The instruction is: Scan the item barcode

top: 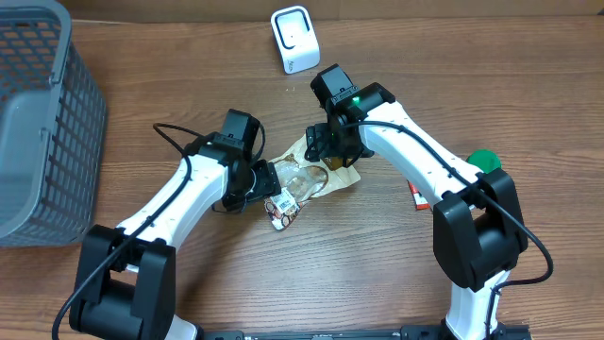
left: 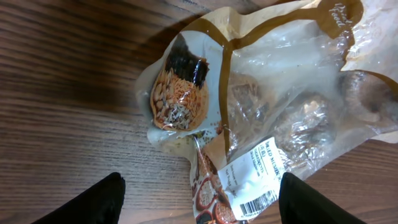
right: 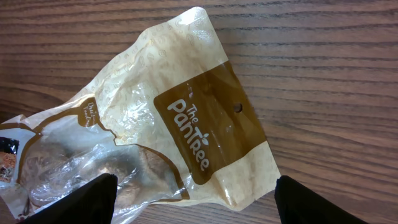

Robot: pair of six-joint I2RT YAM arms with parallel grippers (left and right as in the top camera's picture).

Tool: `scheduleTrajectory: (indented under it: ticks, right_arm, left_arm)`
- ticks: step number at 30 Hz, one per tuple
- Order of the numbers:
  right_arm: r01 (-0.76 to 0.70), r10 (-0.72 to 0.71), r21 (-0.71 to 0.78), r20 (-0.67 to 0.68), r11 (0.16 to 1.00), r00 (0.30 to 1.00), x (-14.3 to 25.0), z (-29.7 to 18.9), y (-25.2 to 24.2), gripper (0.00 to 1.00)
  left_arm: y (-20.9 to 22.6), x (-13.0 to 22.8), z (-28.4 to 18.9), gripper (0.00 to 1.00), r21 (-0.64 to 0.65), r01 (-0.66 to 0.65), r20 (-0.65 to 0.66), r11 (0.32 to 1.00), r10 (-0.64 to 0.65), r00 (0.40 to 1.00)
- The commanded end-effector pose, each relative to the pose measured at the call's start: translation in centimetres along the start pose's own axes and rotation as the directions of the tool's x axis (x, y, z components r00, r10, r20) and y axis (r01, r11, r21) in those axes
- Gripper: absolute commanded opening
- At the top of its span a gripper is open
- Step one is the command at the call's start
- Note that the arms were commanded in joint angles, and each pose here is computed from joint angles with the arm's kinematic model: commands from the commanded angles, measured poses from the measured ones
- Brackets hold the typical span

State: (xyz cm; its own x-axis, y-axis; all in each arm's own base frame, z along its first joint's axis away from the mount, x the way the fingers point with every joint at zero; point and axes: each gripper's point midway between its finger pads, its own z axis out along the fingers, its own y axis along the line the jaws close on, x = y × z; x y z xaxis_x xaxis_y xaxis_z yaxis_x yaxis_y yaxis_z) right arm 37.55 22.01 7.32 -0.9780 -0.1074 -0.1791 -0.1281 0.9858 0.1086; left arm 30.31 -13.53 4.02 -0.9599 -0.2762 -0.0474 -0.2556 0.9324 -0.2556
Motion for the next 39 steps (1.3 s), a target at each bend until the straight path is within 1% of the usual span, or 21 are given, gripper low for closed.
scheduleTrajectory:
  ticks: [1,7,11,20,22,26,29,32,39]
  right_arm:
    - [0.005,-0.005,0.0,0.025,1.0,1.0,-0.5,-0.6,-0.1,0.83]
    - [0.005,-0.005,0.001,0.024,1.0,1.0,-0.5,-0.6,-0.1,0.84]
    - [0.005,-0.005,0.002,0.021,1.0,1.0,-0.5,-0.6,-0.2,0.84]
    - [0.003,-0.003,0.01,-0.001,1.0,1.0,0.3,-0.1,-0.4,0.84]
    - [0.003,-0.003,0.008,-0.017,1.0,1.0,0.7,0.3,-0.5,0.84]
    - [0.002,-0.003,-0.017,-0.046,1.0,0.999,1.7,1.1,-0.3,0.84]
    - [0.001,-0.003,-0.024,-0.056,1.0,0.998,2.1,1.6,-0.3,0.84]
    - [0.0,-0.002,-0.035,-0.061,0.999,0.998,2.4,2.0,-0.2,0.84]
    - [-0.027,0.009,-0.147,-0.119,0.989,0.993,4.1,3.3,1.4,0.83]
  left_arm:
    - [0.0,0.3,1.1,0.7,-0.016,0.006,-0.009,1.0,-0.007,1.0]
    - [-0.6,-0.2,2.6,0.71,-0.007,-0.006,-0.003,1.0,0.006,1.0]
    - [-0.6,-0.4,2.8,0.67,-0.004,-0.007,0.001,1.0,0.007,1.0]
    - [-0.9,-1.8,2.2,0.63,0.008,-0.107,0.036,0.994,0.107,0.994]
    - [-1.1,-1.9,2.1,0.6,0.01,-0.136,0.041,0.991,0.135,0.99]
    - [-1.2,-2.4,1.9,0.58,0.003,-0.187,0.056,0.982,0.187,0.981]
    - [-0.9,-2.9,1.8,0.59,-0.026,-0.188,0.077,0.982,0.19,0.979]
    - [-0.9,-3.2,1.7,0.59,-0.029,-0.193,0.089,0.981,0.195,0.977]
    - [-1.5,-4.0,1.6,0.59,-0.014,-0.206,0.125,0.978,0.207,0.97]
